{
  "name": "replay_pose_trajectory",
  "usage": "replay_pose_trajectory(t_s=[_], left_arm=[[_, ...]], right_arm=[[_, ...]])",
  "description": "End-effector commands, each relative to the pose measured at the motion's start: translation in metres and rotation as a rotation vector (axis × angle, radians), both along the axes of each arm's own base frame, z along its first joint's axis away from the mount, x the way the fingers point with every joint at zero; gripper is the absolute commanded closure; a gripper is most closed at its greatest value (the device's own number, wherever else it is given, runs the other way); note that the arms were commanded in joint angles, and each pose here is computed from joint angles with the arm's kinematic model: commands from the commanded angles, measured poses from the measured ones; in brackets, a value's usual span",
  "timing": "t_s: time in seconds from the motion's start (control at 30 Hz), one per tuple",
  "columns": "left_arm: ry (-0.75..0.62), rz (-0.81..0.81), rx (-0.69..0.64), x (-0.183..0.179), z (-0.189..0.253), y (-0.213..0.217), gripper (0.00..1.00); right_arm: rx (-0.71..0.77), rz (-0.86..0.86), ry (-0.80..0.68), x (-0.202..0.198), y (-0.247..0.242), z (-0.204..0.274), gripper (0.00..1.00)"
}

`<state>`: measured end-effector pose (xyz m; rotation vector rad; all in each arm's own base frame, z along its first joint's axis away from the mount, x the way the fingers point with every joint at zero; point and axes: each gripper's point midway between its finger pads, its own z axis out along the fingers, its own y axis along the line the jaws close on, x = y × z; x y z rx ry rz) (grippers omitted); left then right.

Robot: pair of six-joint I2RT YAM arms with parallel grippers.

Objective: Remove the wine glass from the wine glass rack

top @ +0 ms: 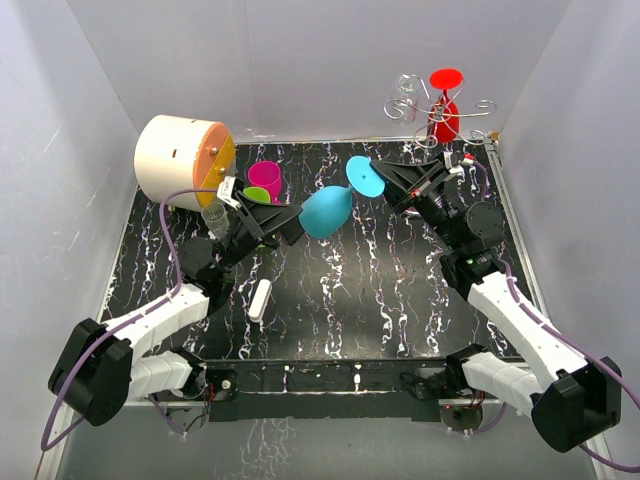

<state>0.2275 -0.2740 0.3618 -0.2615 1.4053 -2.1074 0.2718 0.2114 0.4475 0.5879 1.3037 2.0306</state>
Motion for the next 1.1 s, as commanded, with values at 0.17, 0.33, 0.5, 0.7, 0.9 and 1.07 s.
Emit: replay_pose_trajectory(t_s=[0.17, 0.33, 0.5, 0.7, 0.9, 1.07], left_arm=[[-0.115, -0.069, -0.222, -0.03, 0.052, 0.021, 0.4], [-0.095, -0.081, -0.273, -0.031, 0.055, 0.026, 0.53], [-0.086, -0.096, -0.281, -0.032, 0.056, 0.025, 0.75], [-0.087, -0.087, -0.287, -0.035, 0.057, 0.028, 0.98], [-0.08, -0.055, -0.211, -0.042, 0.045, 0.029, 1.0], [-0.051, 0.017, -0.123, -0.044, 0.031, 0.035, 1.0]], right_arm=[[0.1, 0.0, -0.04, -0.006, -0.002, 0.017, 1.0], [0.102, 0.009, -0.019, -0.002, 0.004, 0.009, 1.0], [0.11, 0.025, -0.024, -0.001, 0.009, 0.008, 1.0], [0.109, 0.002, -0.016, 0.002, 0.008, 0.002, 0.78], [0.033, -0.094, -0.042, 0.001, -0.001, -0.019, 0.27], [-0.088, -0.255, -0.061, 0.0, -0.021, -0.042, 0.02]])
